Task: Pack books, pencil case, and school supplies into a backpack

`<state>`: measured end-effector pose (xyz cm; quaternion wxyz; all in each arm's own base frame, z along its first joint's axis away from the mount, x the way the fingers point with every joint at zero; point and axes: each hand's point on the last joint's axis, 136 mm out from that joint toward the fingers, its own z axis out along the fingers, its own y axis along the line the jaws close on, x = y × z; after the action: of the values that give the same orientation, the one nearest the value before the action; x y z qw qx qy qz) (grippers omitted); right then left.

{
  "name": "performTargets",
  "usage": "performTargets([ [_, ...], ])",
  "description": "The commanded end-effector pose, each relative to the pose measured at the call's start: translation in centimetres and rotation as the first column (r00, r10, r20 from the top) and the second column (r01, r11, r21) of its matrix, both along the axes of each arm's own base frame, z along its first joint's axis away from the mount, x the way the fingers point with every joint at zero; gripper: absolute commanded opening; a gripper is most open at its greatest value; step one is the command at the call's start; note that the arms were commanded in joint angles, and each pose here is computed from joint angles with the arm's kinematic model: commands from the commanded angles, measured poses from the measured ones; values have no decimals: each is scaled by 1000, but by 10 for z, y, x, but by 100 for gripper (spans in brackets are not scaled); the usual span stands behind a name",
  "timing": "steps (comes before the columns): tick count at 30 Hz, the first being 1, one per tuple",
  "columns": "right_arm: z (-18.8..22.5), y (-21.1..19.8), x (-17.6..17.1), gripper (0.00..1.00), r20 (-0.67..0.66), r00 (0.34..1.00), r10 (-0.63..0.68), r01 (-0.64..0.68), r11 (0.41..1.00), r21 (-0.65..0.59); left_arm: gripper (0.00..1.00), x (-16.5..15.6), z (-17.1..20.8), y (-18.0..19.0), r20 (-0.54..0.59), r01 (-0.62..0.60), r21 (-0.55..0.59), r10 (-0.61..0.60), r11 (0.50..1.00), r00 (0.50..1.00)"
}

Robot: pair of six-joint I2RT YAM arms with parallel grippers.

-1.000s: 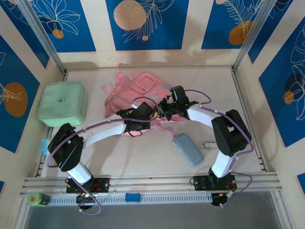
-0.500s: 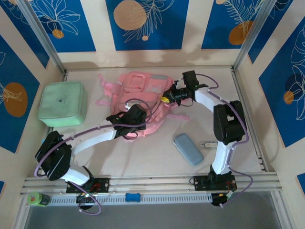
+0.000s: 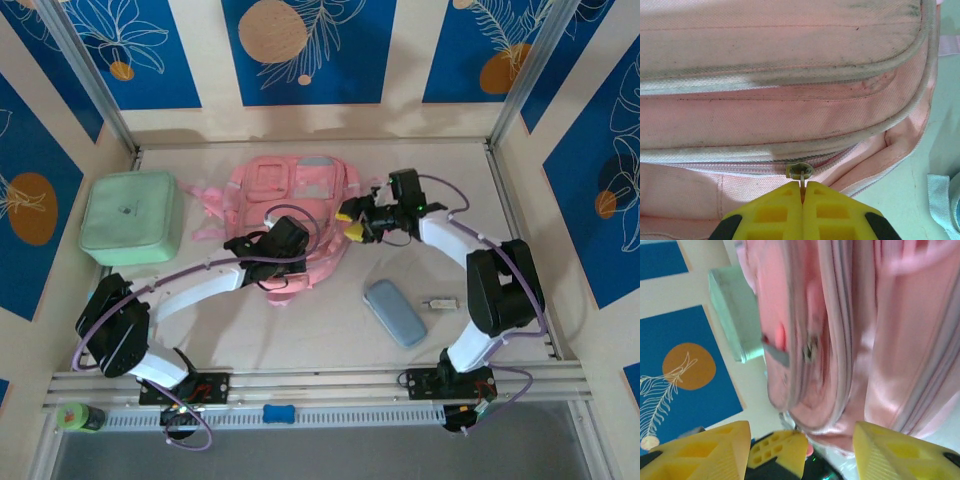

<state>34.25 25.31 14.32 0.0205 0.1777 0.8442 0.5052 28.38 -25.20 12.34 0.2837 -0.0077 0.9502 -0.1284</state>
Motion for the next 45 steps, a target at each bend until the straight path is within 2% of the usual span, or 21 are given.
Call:
performTargets([
  [1,2,32,-12,54,-37,999,-4,6,998,67,0,4,9,-7,8,23,-17,-23,1000,1000],
  [5,-13,53,-15,47,-25,1000,-3,3,1000,-2,0,4,8,-11,12,39,-35,-39,999,999],
  [8,-22,56,-6,42,-27,999,-38,38,999,-7,0,3,10,-11,15,37,-47,-36,998,999],
  [11,-21,63,5,28,5,999,-39,39,999,-4,0,3,11,-12,19,41,-60,-40,997,999],
  [14,-31,58,11,21,22,997,-68,70,991,-110,0,3,13,-13,24,48,-62,-46,997,999],
  [15,-31,55,13,15,29,996,-80,83,988,-127,0,2,13,-13,23,54,-59,-53,997,998],
  [17,-28,49,15,6,52,995,-82,88,989,-121,0,0,11,-5,13,43,-30,-43,999,999],
  [19,-24,39,17,0,74,994,-75,85,986,-143,0,-5,7,4,6,38,7,-38,999,999],
  [26,-5,-19,36,0,121,987,-104,121,982,-148,0,-21,-16,51,-27,0,133,4,991,1000],
  [29,8,-46,53,0,119,984,-130,141,986,-92,0,-24,-28,71,-50,-28,162,36,986,998],
  [32,25,-60,64,0,132,983,-131,140,989,-58,0,-20,-32,79,-57,-42,146,51,988,997],
  [35,33,-47,53,0,135,986,-98,107,992,-64,0,-11,-20,60,-32,2,63,0,998,999],
  [36,34,-41,47,1,132,987,-90,97,994,-50,0,-8,-14,49,-21,26,16,-26,1000,999],
  [37,35,-35,43,8,133,987,-86,91,995,-31,0,-6,-10,40,-12,42,-19,-42,999,999],
  [41,42,-3,28,46,179,983,-52,51,999,11,0,3,1,20,17,71,-82,-70,994,997],
  [42,40,6,26,51,185,982,-42,41,999,4,0,4,1,20,19,69,-80,-68,994,998],
  [45,31,31,17,58,179,983,-28,31,999,-12,0,7,1,18,20,67,-75,-66,995,998],
])
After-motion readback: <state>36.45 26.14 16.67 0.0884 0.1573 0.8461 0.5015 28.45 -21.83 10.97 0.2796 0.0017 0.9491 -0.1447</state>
